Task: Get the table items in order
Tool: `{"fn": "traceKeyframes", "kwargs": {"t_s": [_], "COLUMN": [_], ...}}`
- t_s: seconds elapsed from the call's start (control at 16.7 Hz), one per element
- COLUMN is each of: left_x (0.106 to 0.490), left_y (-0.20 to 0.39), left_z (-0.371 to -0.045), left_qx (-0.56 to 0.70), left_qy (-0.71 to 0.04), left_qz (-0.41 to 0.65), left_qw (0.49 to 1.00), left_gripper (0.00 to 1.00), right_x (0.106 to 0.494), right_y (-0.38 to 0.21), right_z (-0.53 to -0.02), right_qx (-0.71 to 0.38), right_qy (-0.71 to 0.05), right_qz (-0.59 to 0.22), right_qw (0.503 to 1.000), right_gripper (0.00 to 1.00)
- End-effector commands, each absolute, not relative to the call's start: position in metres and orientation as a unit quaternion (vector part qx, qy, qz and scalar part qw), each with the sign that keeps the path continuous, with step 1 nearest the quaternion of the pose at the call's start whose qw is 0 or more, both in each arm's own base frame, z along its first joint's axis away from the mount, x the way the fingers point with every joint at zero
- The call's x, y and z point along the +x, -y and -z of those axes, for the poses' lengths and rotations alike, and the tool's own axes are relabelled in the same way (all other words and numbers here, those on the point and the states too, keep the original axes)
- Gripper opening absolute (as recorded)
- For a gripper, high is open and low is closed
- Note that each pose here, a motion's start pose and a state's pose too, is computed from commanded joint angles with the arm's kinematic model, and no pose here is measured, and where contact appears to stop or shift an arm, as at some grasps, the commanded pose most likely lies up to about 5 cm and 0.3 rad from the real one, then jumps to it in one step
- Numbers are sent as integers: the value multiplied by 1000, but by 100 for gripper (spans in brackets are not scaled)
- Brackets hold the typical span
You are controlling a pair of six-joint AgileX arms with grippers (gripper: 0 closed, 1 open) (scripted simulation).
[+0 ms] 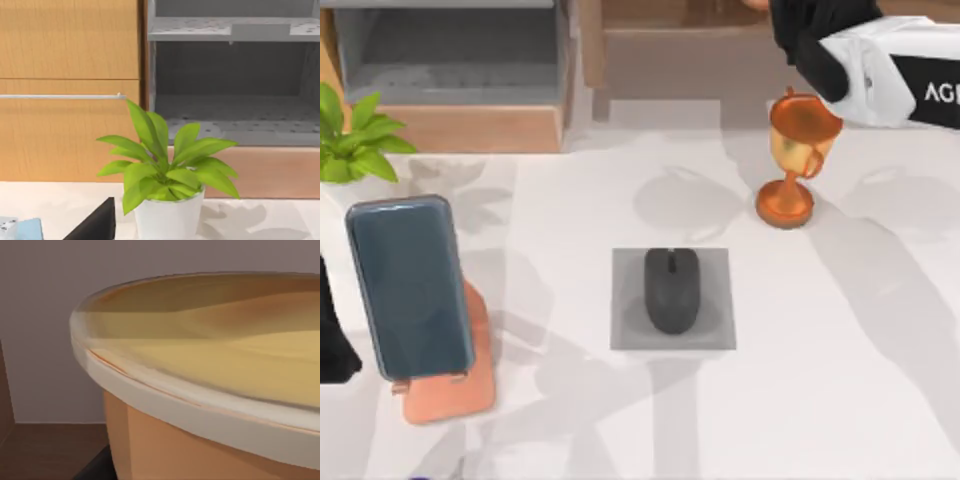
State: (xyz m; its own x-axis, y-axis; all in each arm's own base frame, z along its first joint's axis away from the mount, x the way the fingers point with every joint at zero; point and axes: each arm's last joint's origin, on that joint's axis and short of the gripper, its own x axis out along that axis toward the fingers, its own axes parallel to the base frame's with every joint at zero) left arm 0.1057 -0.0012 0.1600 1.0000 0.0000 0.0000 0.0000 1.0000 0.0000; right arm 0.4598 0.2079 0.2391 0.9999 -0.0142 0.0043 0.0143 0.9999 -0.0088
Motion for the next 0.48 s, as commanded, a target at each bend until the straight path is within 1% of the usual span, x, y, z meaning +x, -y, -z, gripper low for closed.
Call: {"fn": "traceKeyframes", "kwargs": {"t_s": [0.48], "left_x": [106], "left_y": [1], "left_z": [-160], "left_qx": [0], "left_qy": [0], "left_qz": [0], "left_qw": [1000], "left_gripper": [100], "right_x": [460], "right_y": [-208], "right_z": [-239], "right_qx": [-4], "right_qy": [2], "right_qz": [7], "right_qw": [1000], "right_gripper": [0]}}
